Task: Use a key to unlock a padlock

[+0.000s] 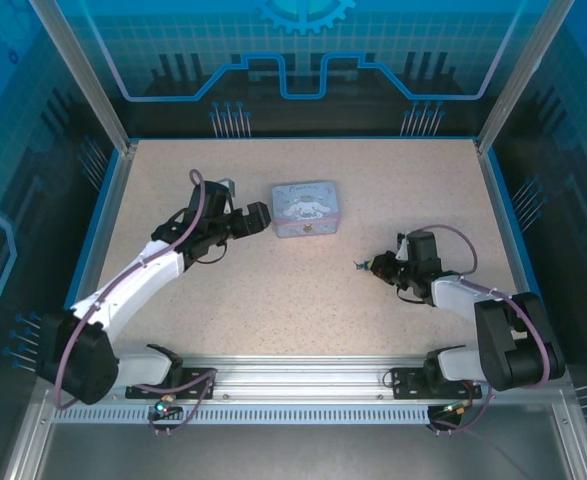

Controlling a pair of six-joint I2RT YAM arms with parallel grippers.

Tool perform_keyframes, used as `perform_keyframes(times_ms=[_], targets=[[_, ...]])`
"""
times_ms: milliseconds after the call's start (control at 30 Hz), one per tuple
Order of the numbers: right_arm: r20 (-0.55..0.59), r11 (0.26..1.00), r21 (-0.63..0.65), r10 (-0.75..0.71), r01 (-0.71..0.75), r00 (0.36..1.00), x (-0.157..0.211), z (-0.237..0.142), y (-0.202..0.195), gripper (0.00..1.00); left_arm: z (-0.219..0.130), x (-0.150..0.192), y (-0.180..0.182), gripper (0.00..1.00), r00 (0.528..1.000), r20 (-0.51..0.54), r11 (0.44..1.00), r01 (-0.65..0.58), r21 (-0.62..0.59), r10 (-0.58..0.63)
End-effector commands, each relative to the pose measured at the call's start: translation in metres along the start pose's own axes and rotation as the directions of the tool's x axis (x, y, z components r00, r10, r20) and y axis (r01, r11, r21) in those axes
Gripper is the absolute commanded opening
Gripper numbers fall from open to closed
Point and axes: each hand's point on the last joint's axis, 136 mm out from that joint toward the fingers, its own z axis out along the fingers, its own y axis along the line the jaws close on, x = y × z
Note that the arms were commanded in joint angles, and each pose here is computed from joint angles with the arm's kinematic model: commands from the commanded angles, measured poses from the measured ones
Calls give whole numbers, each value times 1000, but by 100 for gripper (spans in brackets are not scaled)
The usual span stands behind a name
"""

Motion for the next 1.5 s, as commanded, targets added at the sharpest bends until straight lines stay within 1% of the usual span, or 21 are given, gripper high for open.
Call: perform_keyframes(times_ms=[0,33,67,100,200,267,300,500,600,633,733,800,867,933,1067,1100,1200,1233,1333,1367,1467], targets=[[-18,998,57,28,-27,999,8,-5,-17,26,-14,4,2,99,1000,-6,1000,27,13,-27],[-20,997,67,35,-34,999,9,-6,-19,33,-16,3,1,99,1000,-3,1000,26,14,-26],[-20,997,70,40,-38,999,9,-8,-20,44,-19,3,2,99,1000,-2,1000,25,12,-25],[-22,996,80,48,-46,999,10,-10,-21,53,-20,3,2,99,1000,-1,1000,25,10,-25],[-22,993,102,62,-59,998,10,-19,-20,72,-24,3,3,99,1000,4,1000,18,3,-18],[-13,991,119,60,-58,998,8,-29,-18,97,-26,2,5,99,1000,8,1000,14,-7,-14],[-4,991,126,55,-54,998,7,-35,-16,100,-27,2,5,99,1000,10,1000,10,-10,-10],[74,984,179,0,-14,997,-10,-79,-7,100,-28,-2,16,99,999,34,997,-15,-71,17],[136,975,221,-32,2,990,-28,-100,-4,100,-31,-10,26,99,995,83,991,-40,-126,51],[161,969,247,-47,6,986,-36,-105,-4,100,-33,-14,32,99,991,115,987,-43,-158,61],[217,945,327,-97,22,971,-58,-117,-6,100,-40,-23,37,99,967,216,982,-103,-161,137],[258,926,375,-135,29,957,-74,-123,-8,100,-48,-28,40,99,941,303,982,-108,-157,152],[311,906,423,-163,17,936,-89,-128,-13,100,-56,-32,49,99,905,394,981,-100,-169,160],[374,889,457,-197,5,906,-101,-132,-18,100,-62,-32,56,99,872,445,973,-131,-191,205],[471,857,515,-289,6,834,-120,-136,-29,100,-65,-28,78,99,834,465,939,-164,-303,296],[470,845,534,-319,23,823,-123,-135,-31,100,-63,-26,82,99,823,466,929,-186,-321,326],[443,800,597,-395,64,804,-129,-129,-39,100,-60,-24,90,99,768,475,886,-260,-384,431],[437,789,609,-412,74,799,-131,-126,-41,100,-59,-25,95,99,755,474,872,-263,-414,453],[434,788,603,-454,123,778,-135,-116,-39,100,-51,-24,106,99,736,450,837,-295,-461,506],[435,790,594,-474,151,766,-137,-112,-35,100,-47,-24,112,99,737,438,827,-292,-480,514],[441,780,592,-525,204,728,-146,-101,-29,100,-32,-25,130,99,740,450,831,-264,-490,500]])
